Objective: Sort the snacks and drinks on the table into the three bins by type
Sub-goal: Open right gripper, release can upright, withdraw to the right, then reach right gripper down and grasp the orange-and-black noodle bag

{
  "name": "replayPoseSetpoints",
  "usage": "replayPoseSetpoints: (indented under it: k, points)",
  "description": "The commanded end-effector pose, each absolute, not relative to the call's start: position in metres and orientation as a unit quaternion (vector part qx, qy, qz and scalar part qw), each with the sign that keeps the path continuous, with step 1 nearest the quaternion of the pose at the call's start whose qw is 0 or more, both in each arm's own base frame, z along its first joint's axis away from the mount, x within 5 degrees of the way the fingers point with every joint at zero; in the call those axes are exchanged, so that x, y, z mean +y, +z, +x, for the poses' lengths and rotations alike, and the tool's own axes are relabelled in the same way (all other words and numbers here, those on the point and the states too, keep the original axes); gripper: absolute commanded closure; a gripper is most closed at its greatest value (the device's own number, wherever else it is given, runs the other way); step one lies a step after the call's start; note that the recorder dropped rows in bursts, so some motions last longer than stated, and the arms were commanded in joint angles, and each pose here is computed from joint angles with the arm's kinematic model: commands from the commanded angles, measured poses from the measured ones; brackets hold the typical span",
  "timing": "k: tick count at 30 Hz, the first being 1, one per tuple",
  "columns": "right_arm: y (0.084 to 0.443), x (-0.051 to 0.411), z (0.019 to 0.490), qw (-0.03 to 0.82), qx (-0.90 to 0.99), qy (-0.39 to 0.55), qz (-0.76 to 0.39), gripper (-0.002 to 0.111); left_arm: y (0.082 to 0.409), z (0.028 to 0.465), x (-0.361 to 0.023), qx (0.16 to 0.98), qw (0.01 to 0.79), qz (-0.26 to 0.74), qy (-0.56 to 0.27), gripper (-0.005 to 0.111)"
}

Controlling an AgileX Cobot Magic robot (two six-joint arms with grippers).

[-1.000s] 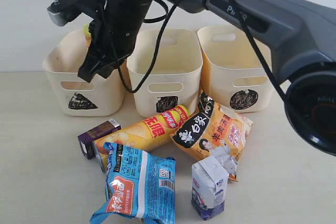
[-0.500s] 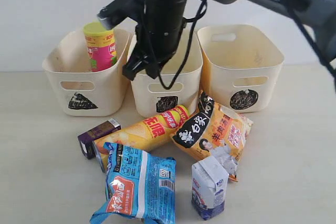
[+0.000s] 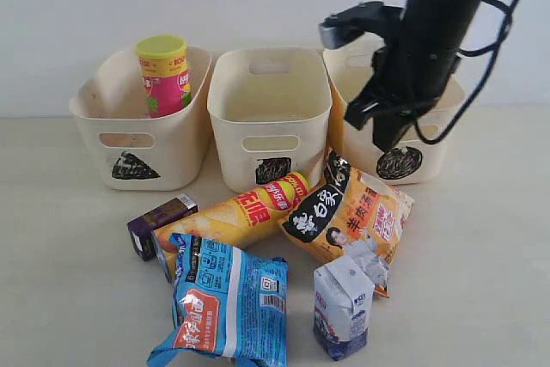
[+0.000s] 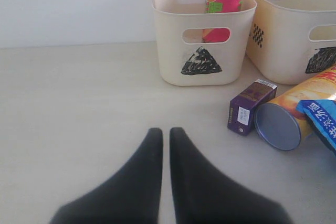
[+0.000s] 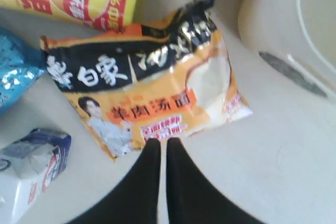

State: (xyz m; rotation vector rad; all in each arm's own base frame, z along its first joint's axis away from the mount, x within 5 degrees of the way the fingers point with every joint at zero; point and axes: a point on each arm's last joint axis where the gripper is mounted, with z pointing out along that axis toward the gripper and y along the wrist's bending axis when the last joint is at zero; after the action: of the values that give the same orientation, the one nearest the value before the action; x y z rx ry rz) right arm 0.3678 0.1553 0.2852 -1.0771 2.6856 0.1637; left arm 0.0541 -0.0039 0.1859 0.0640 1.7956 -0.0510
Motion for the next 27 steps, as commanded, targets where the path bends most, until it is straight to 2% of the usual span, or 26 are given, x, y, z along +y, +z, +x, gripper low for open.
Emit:
replayPoseSetpoints:
  k: [1,7,14,22,25,27]
  points:
    - [0.279,0.109,0.366,0.118,0.935,0.089,-0.321,0.108,0.185,0.054,-0.004,0.780,0.624,0.021,-0.028,0.103]
    - [0.249,0.050,0.367,0.121,0.950,0.166,-0.237,0.108,0.185,0.054,-0.004,0.780,0.624,0.021,-0.028,0.103]
    - [0.216,-0.006,0.358,0.161,0.945,0.262,-0.113,0.108,0.185,0.054,-0.004,0.780,0.624,0.021,-0.028,0.103]
    - [0.193,-0.014,0.346,0.206,0.914,0.343,-0.061,0.107,0.185,0.054,-0.004,0.780,0.624,0.021,-0.028,0.103]
    - [0.185,-0.008,0.348,0.200,0.904,0.374,-0.048,0.092,0.185,0.054,-0.004,0.780,0.624,0.021,-0.028,0.103]
    - [0.177,-0.006,0.349,0.185,0.903,0.384,-0.043,0.072,0.185,0.054,-0.004,0.780,0.624,0.021,-0.028,0.103]
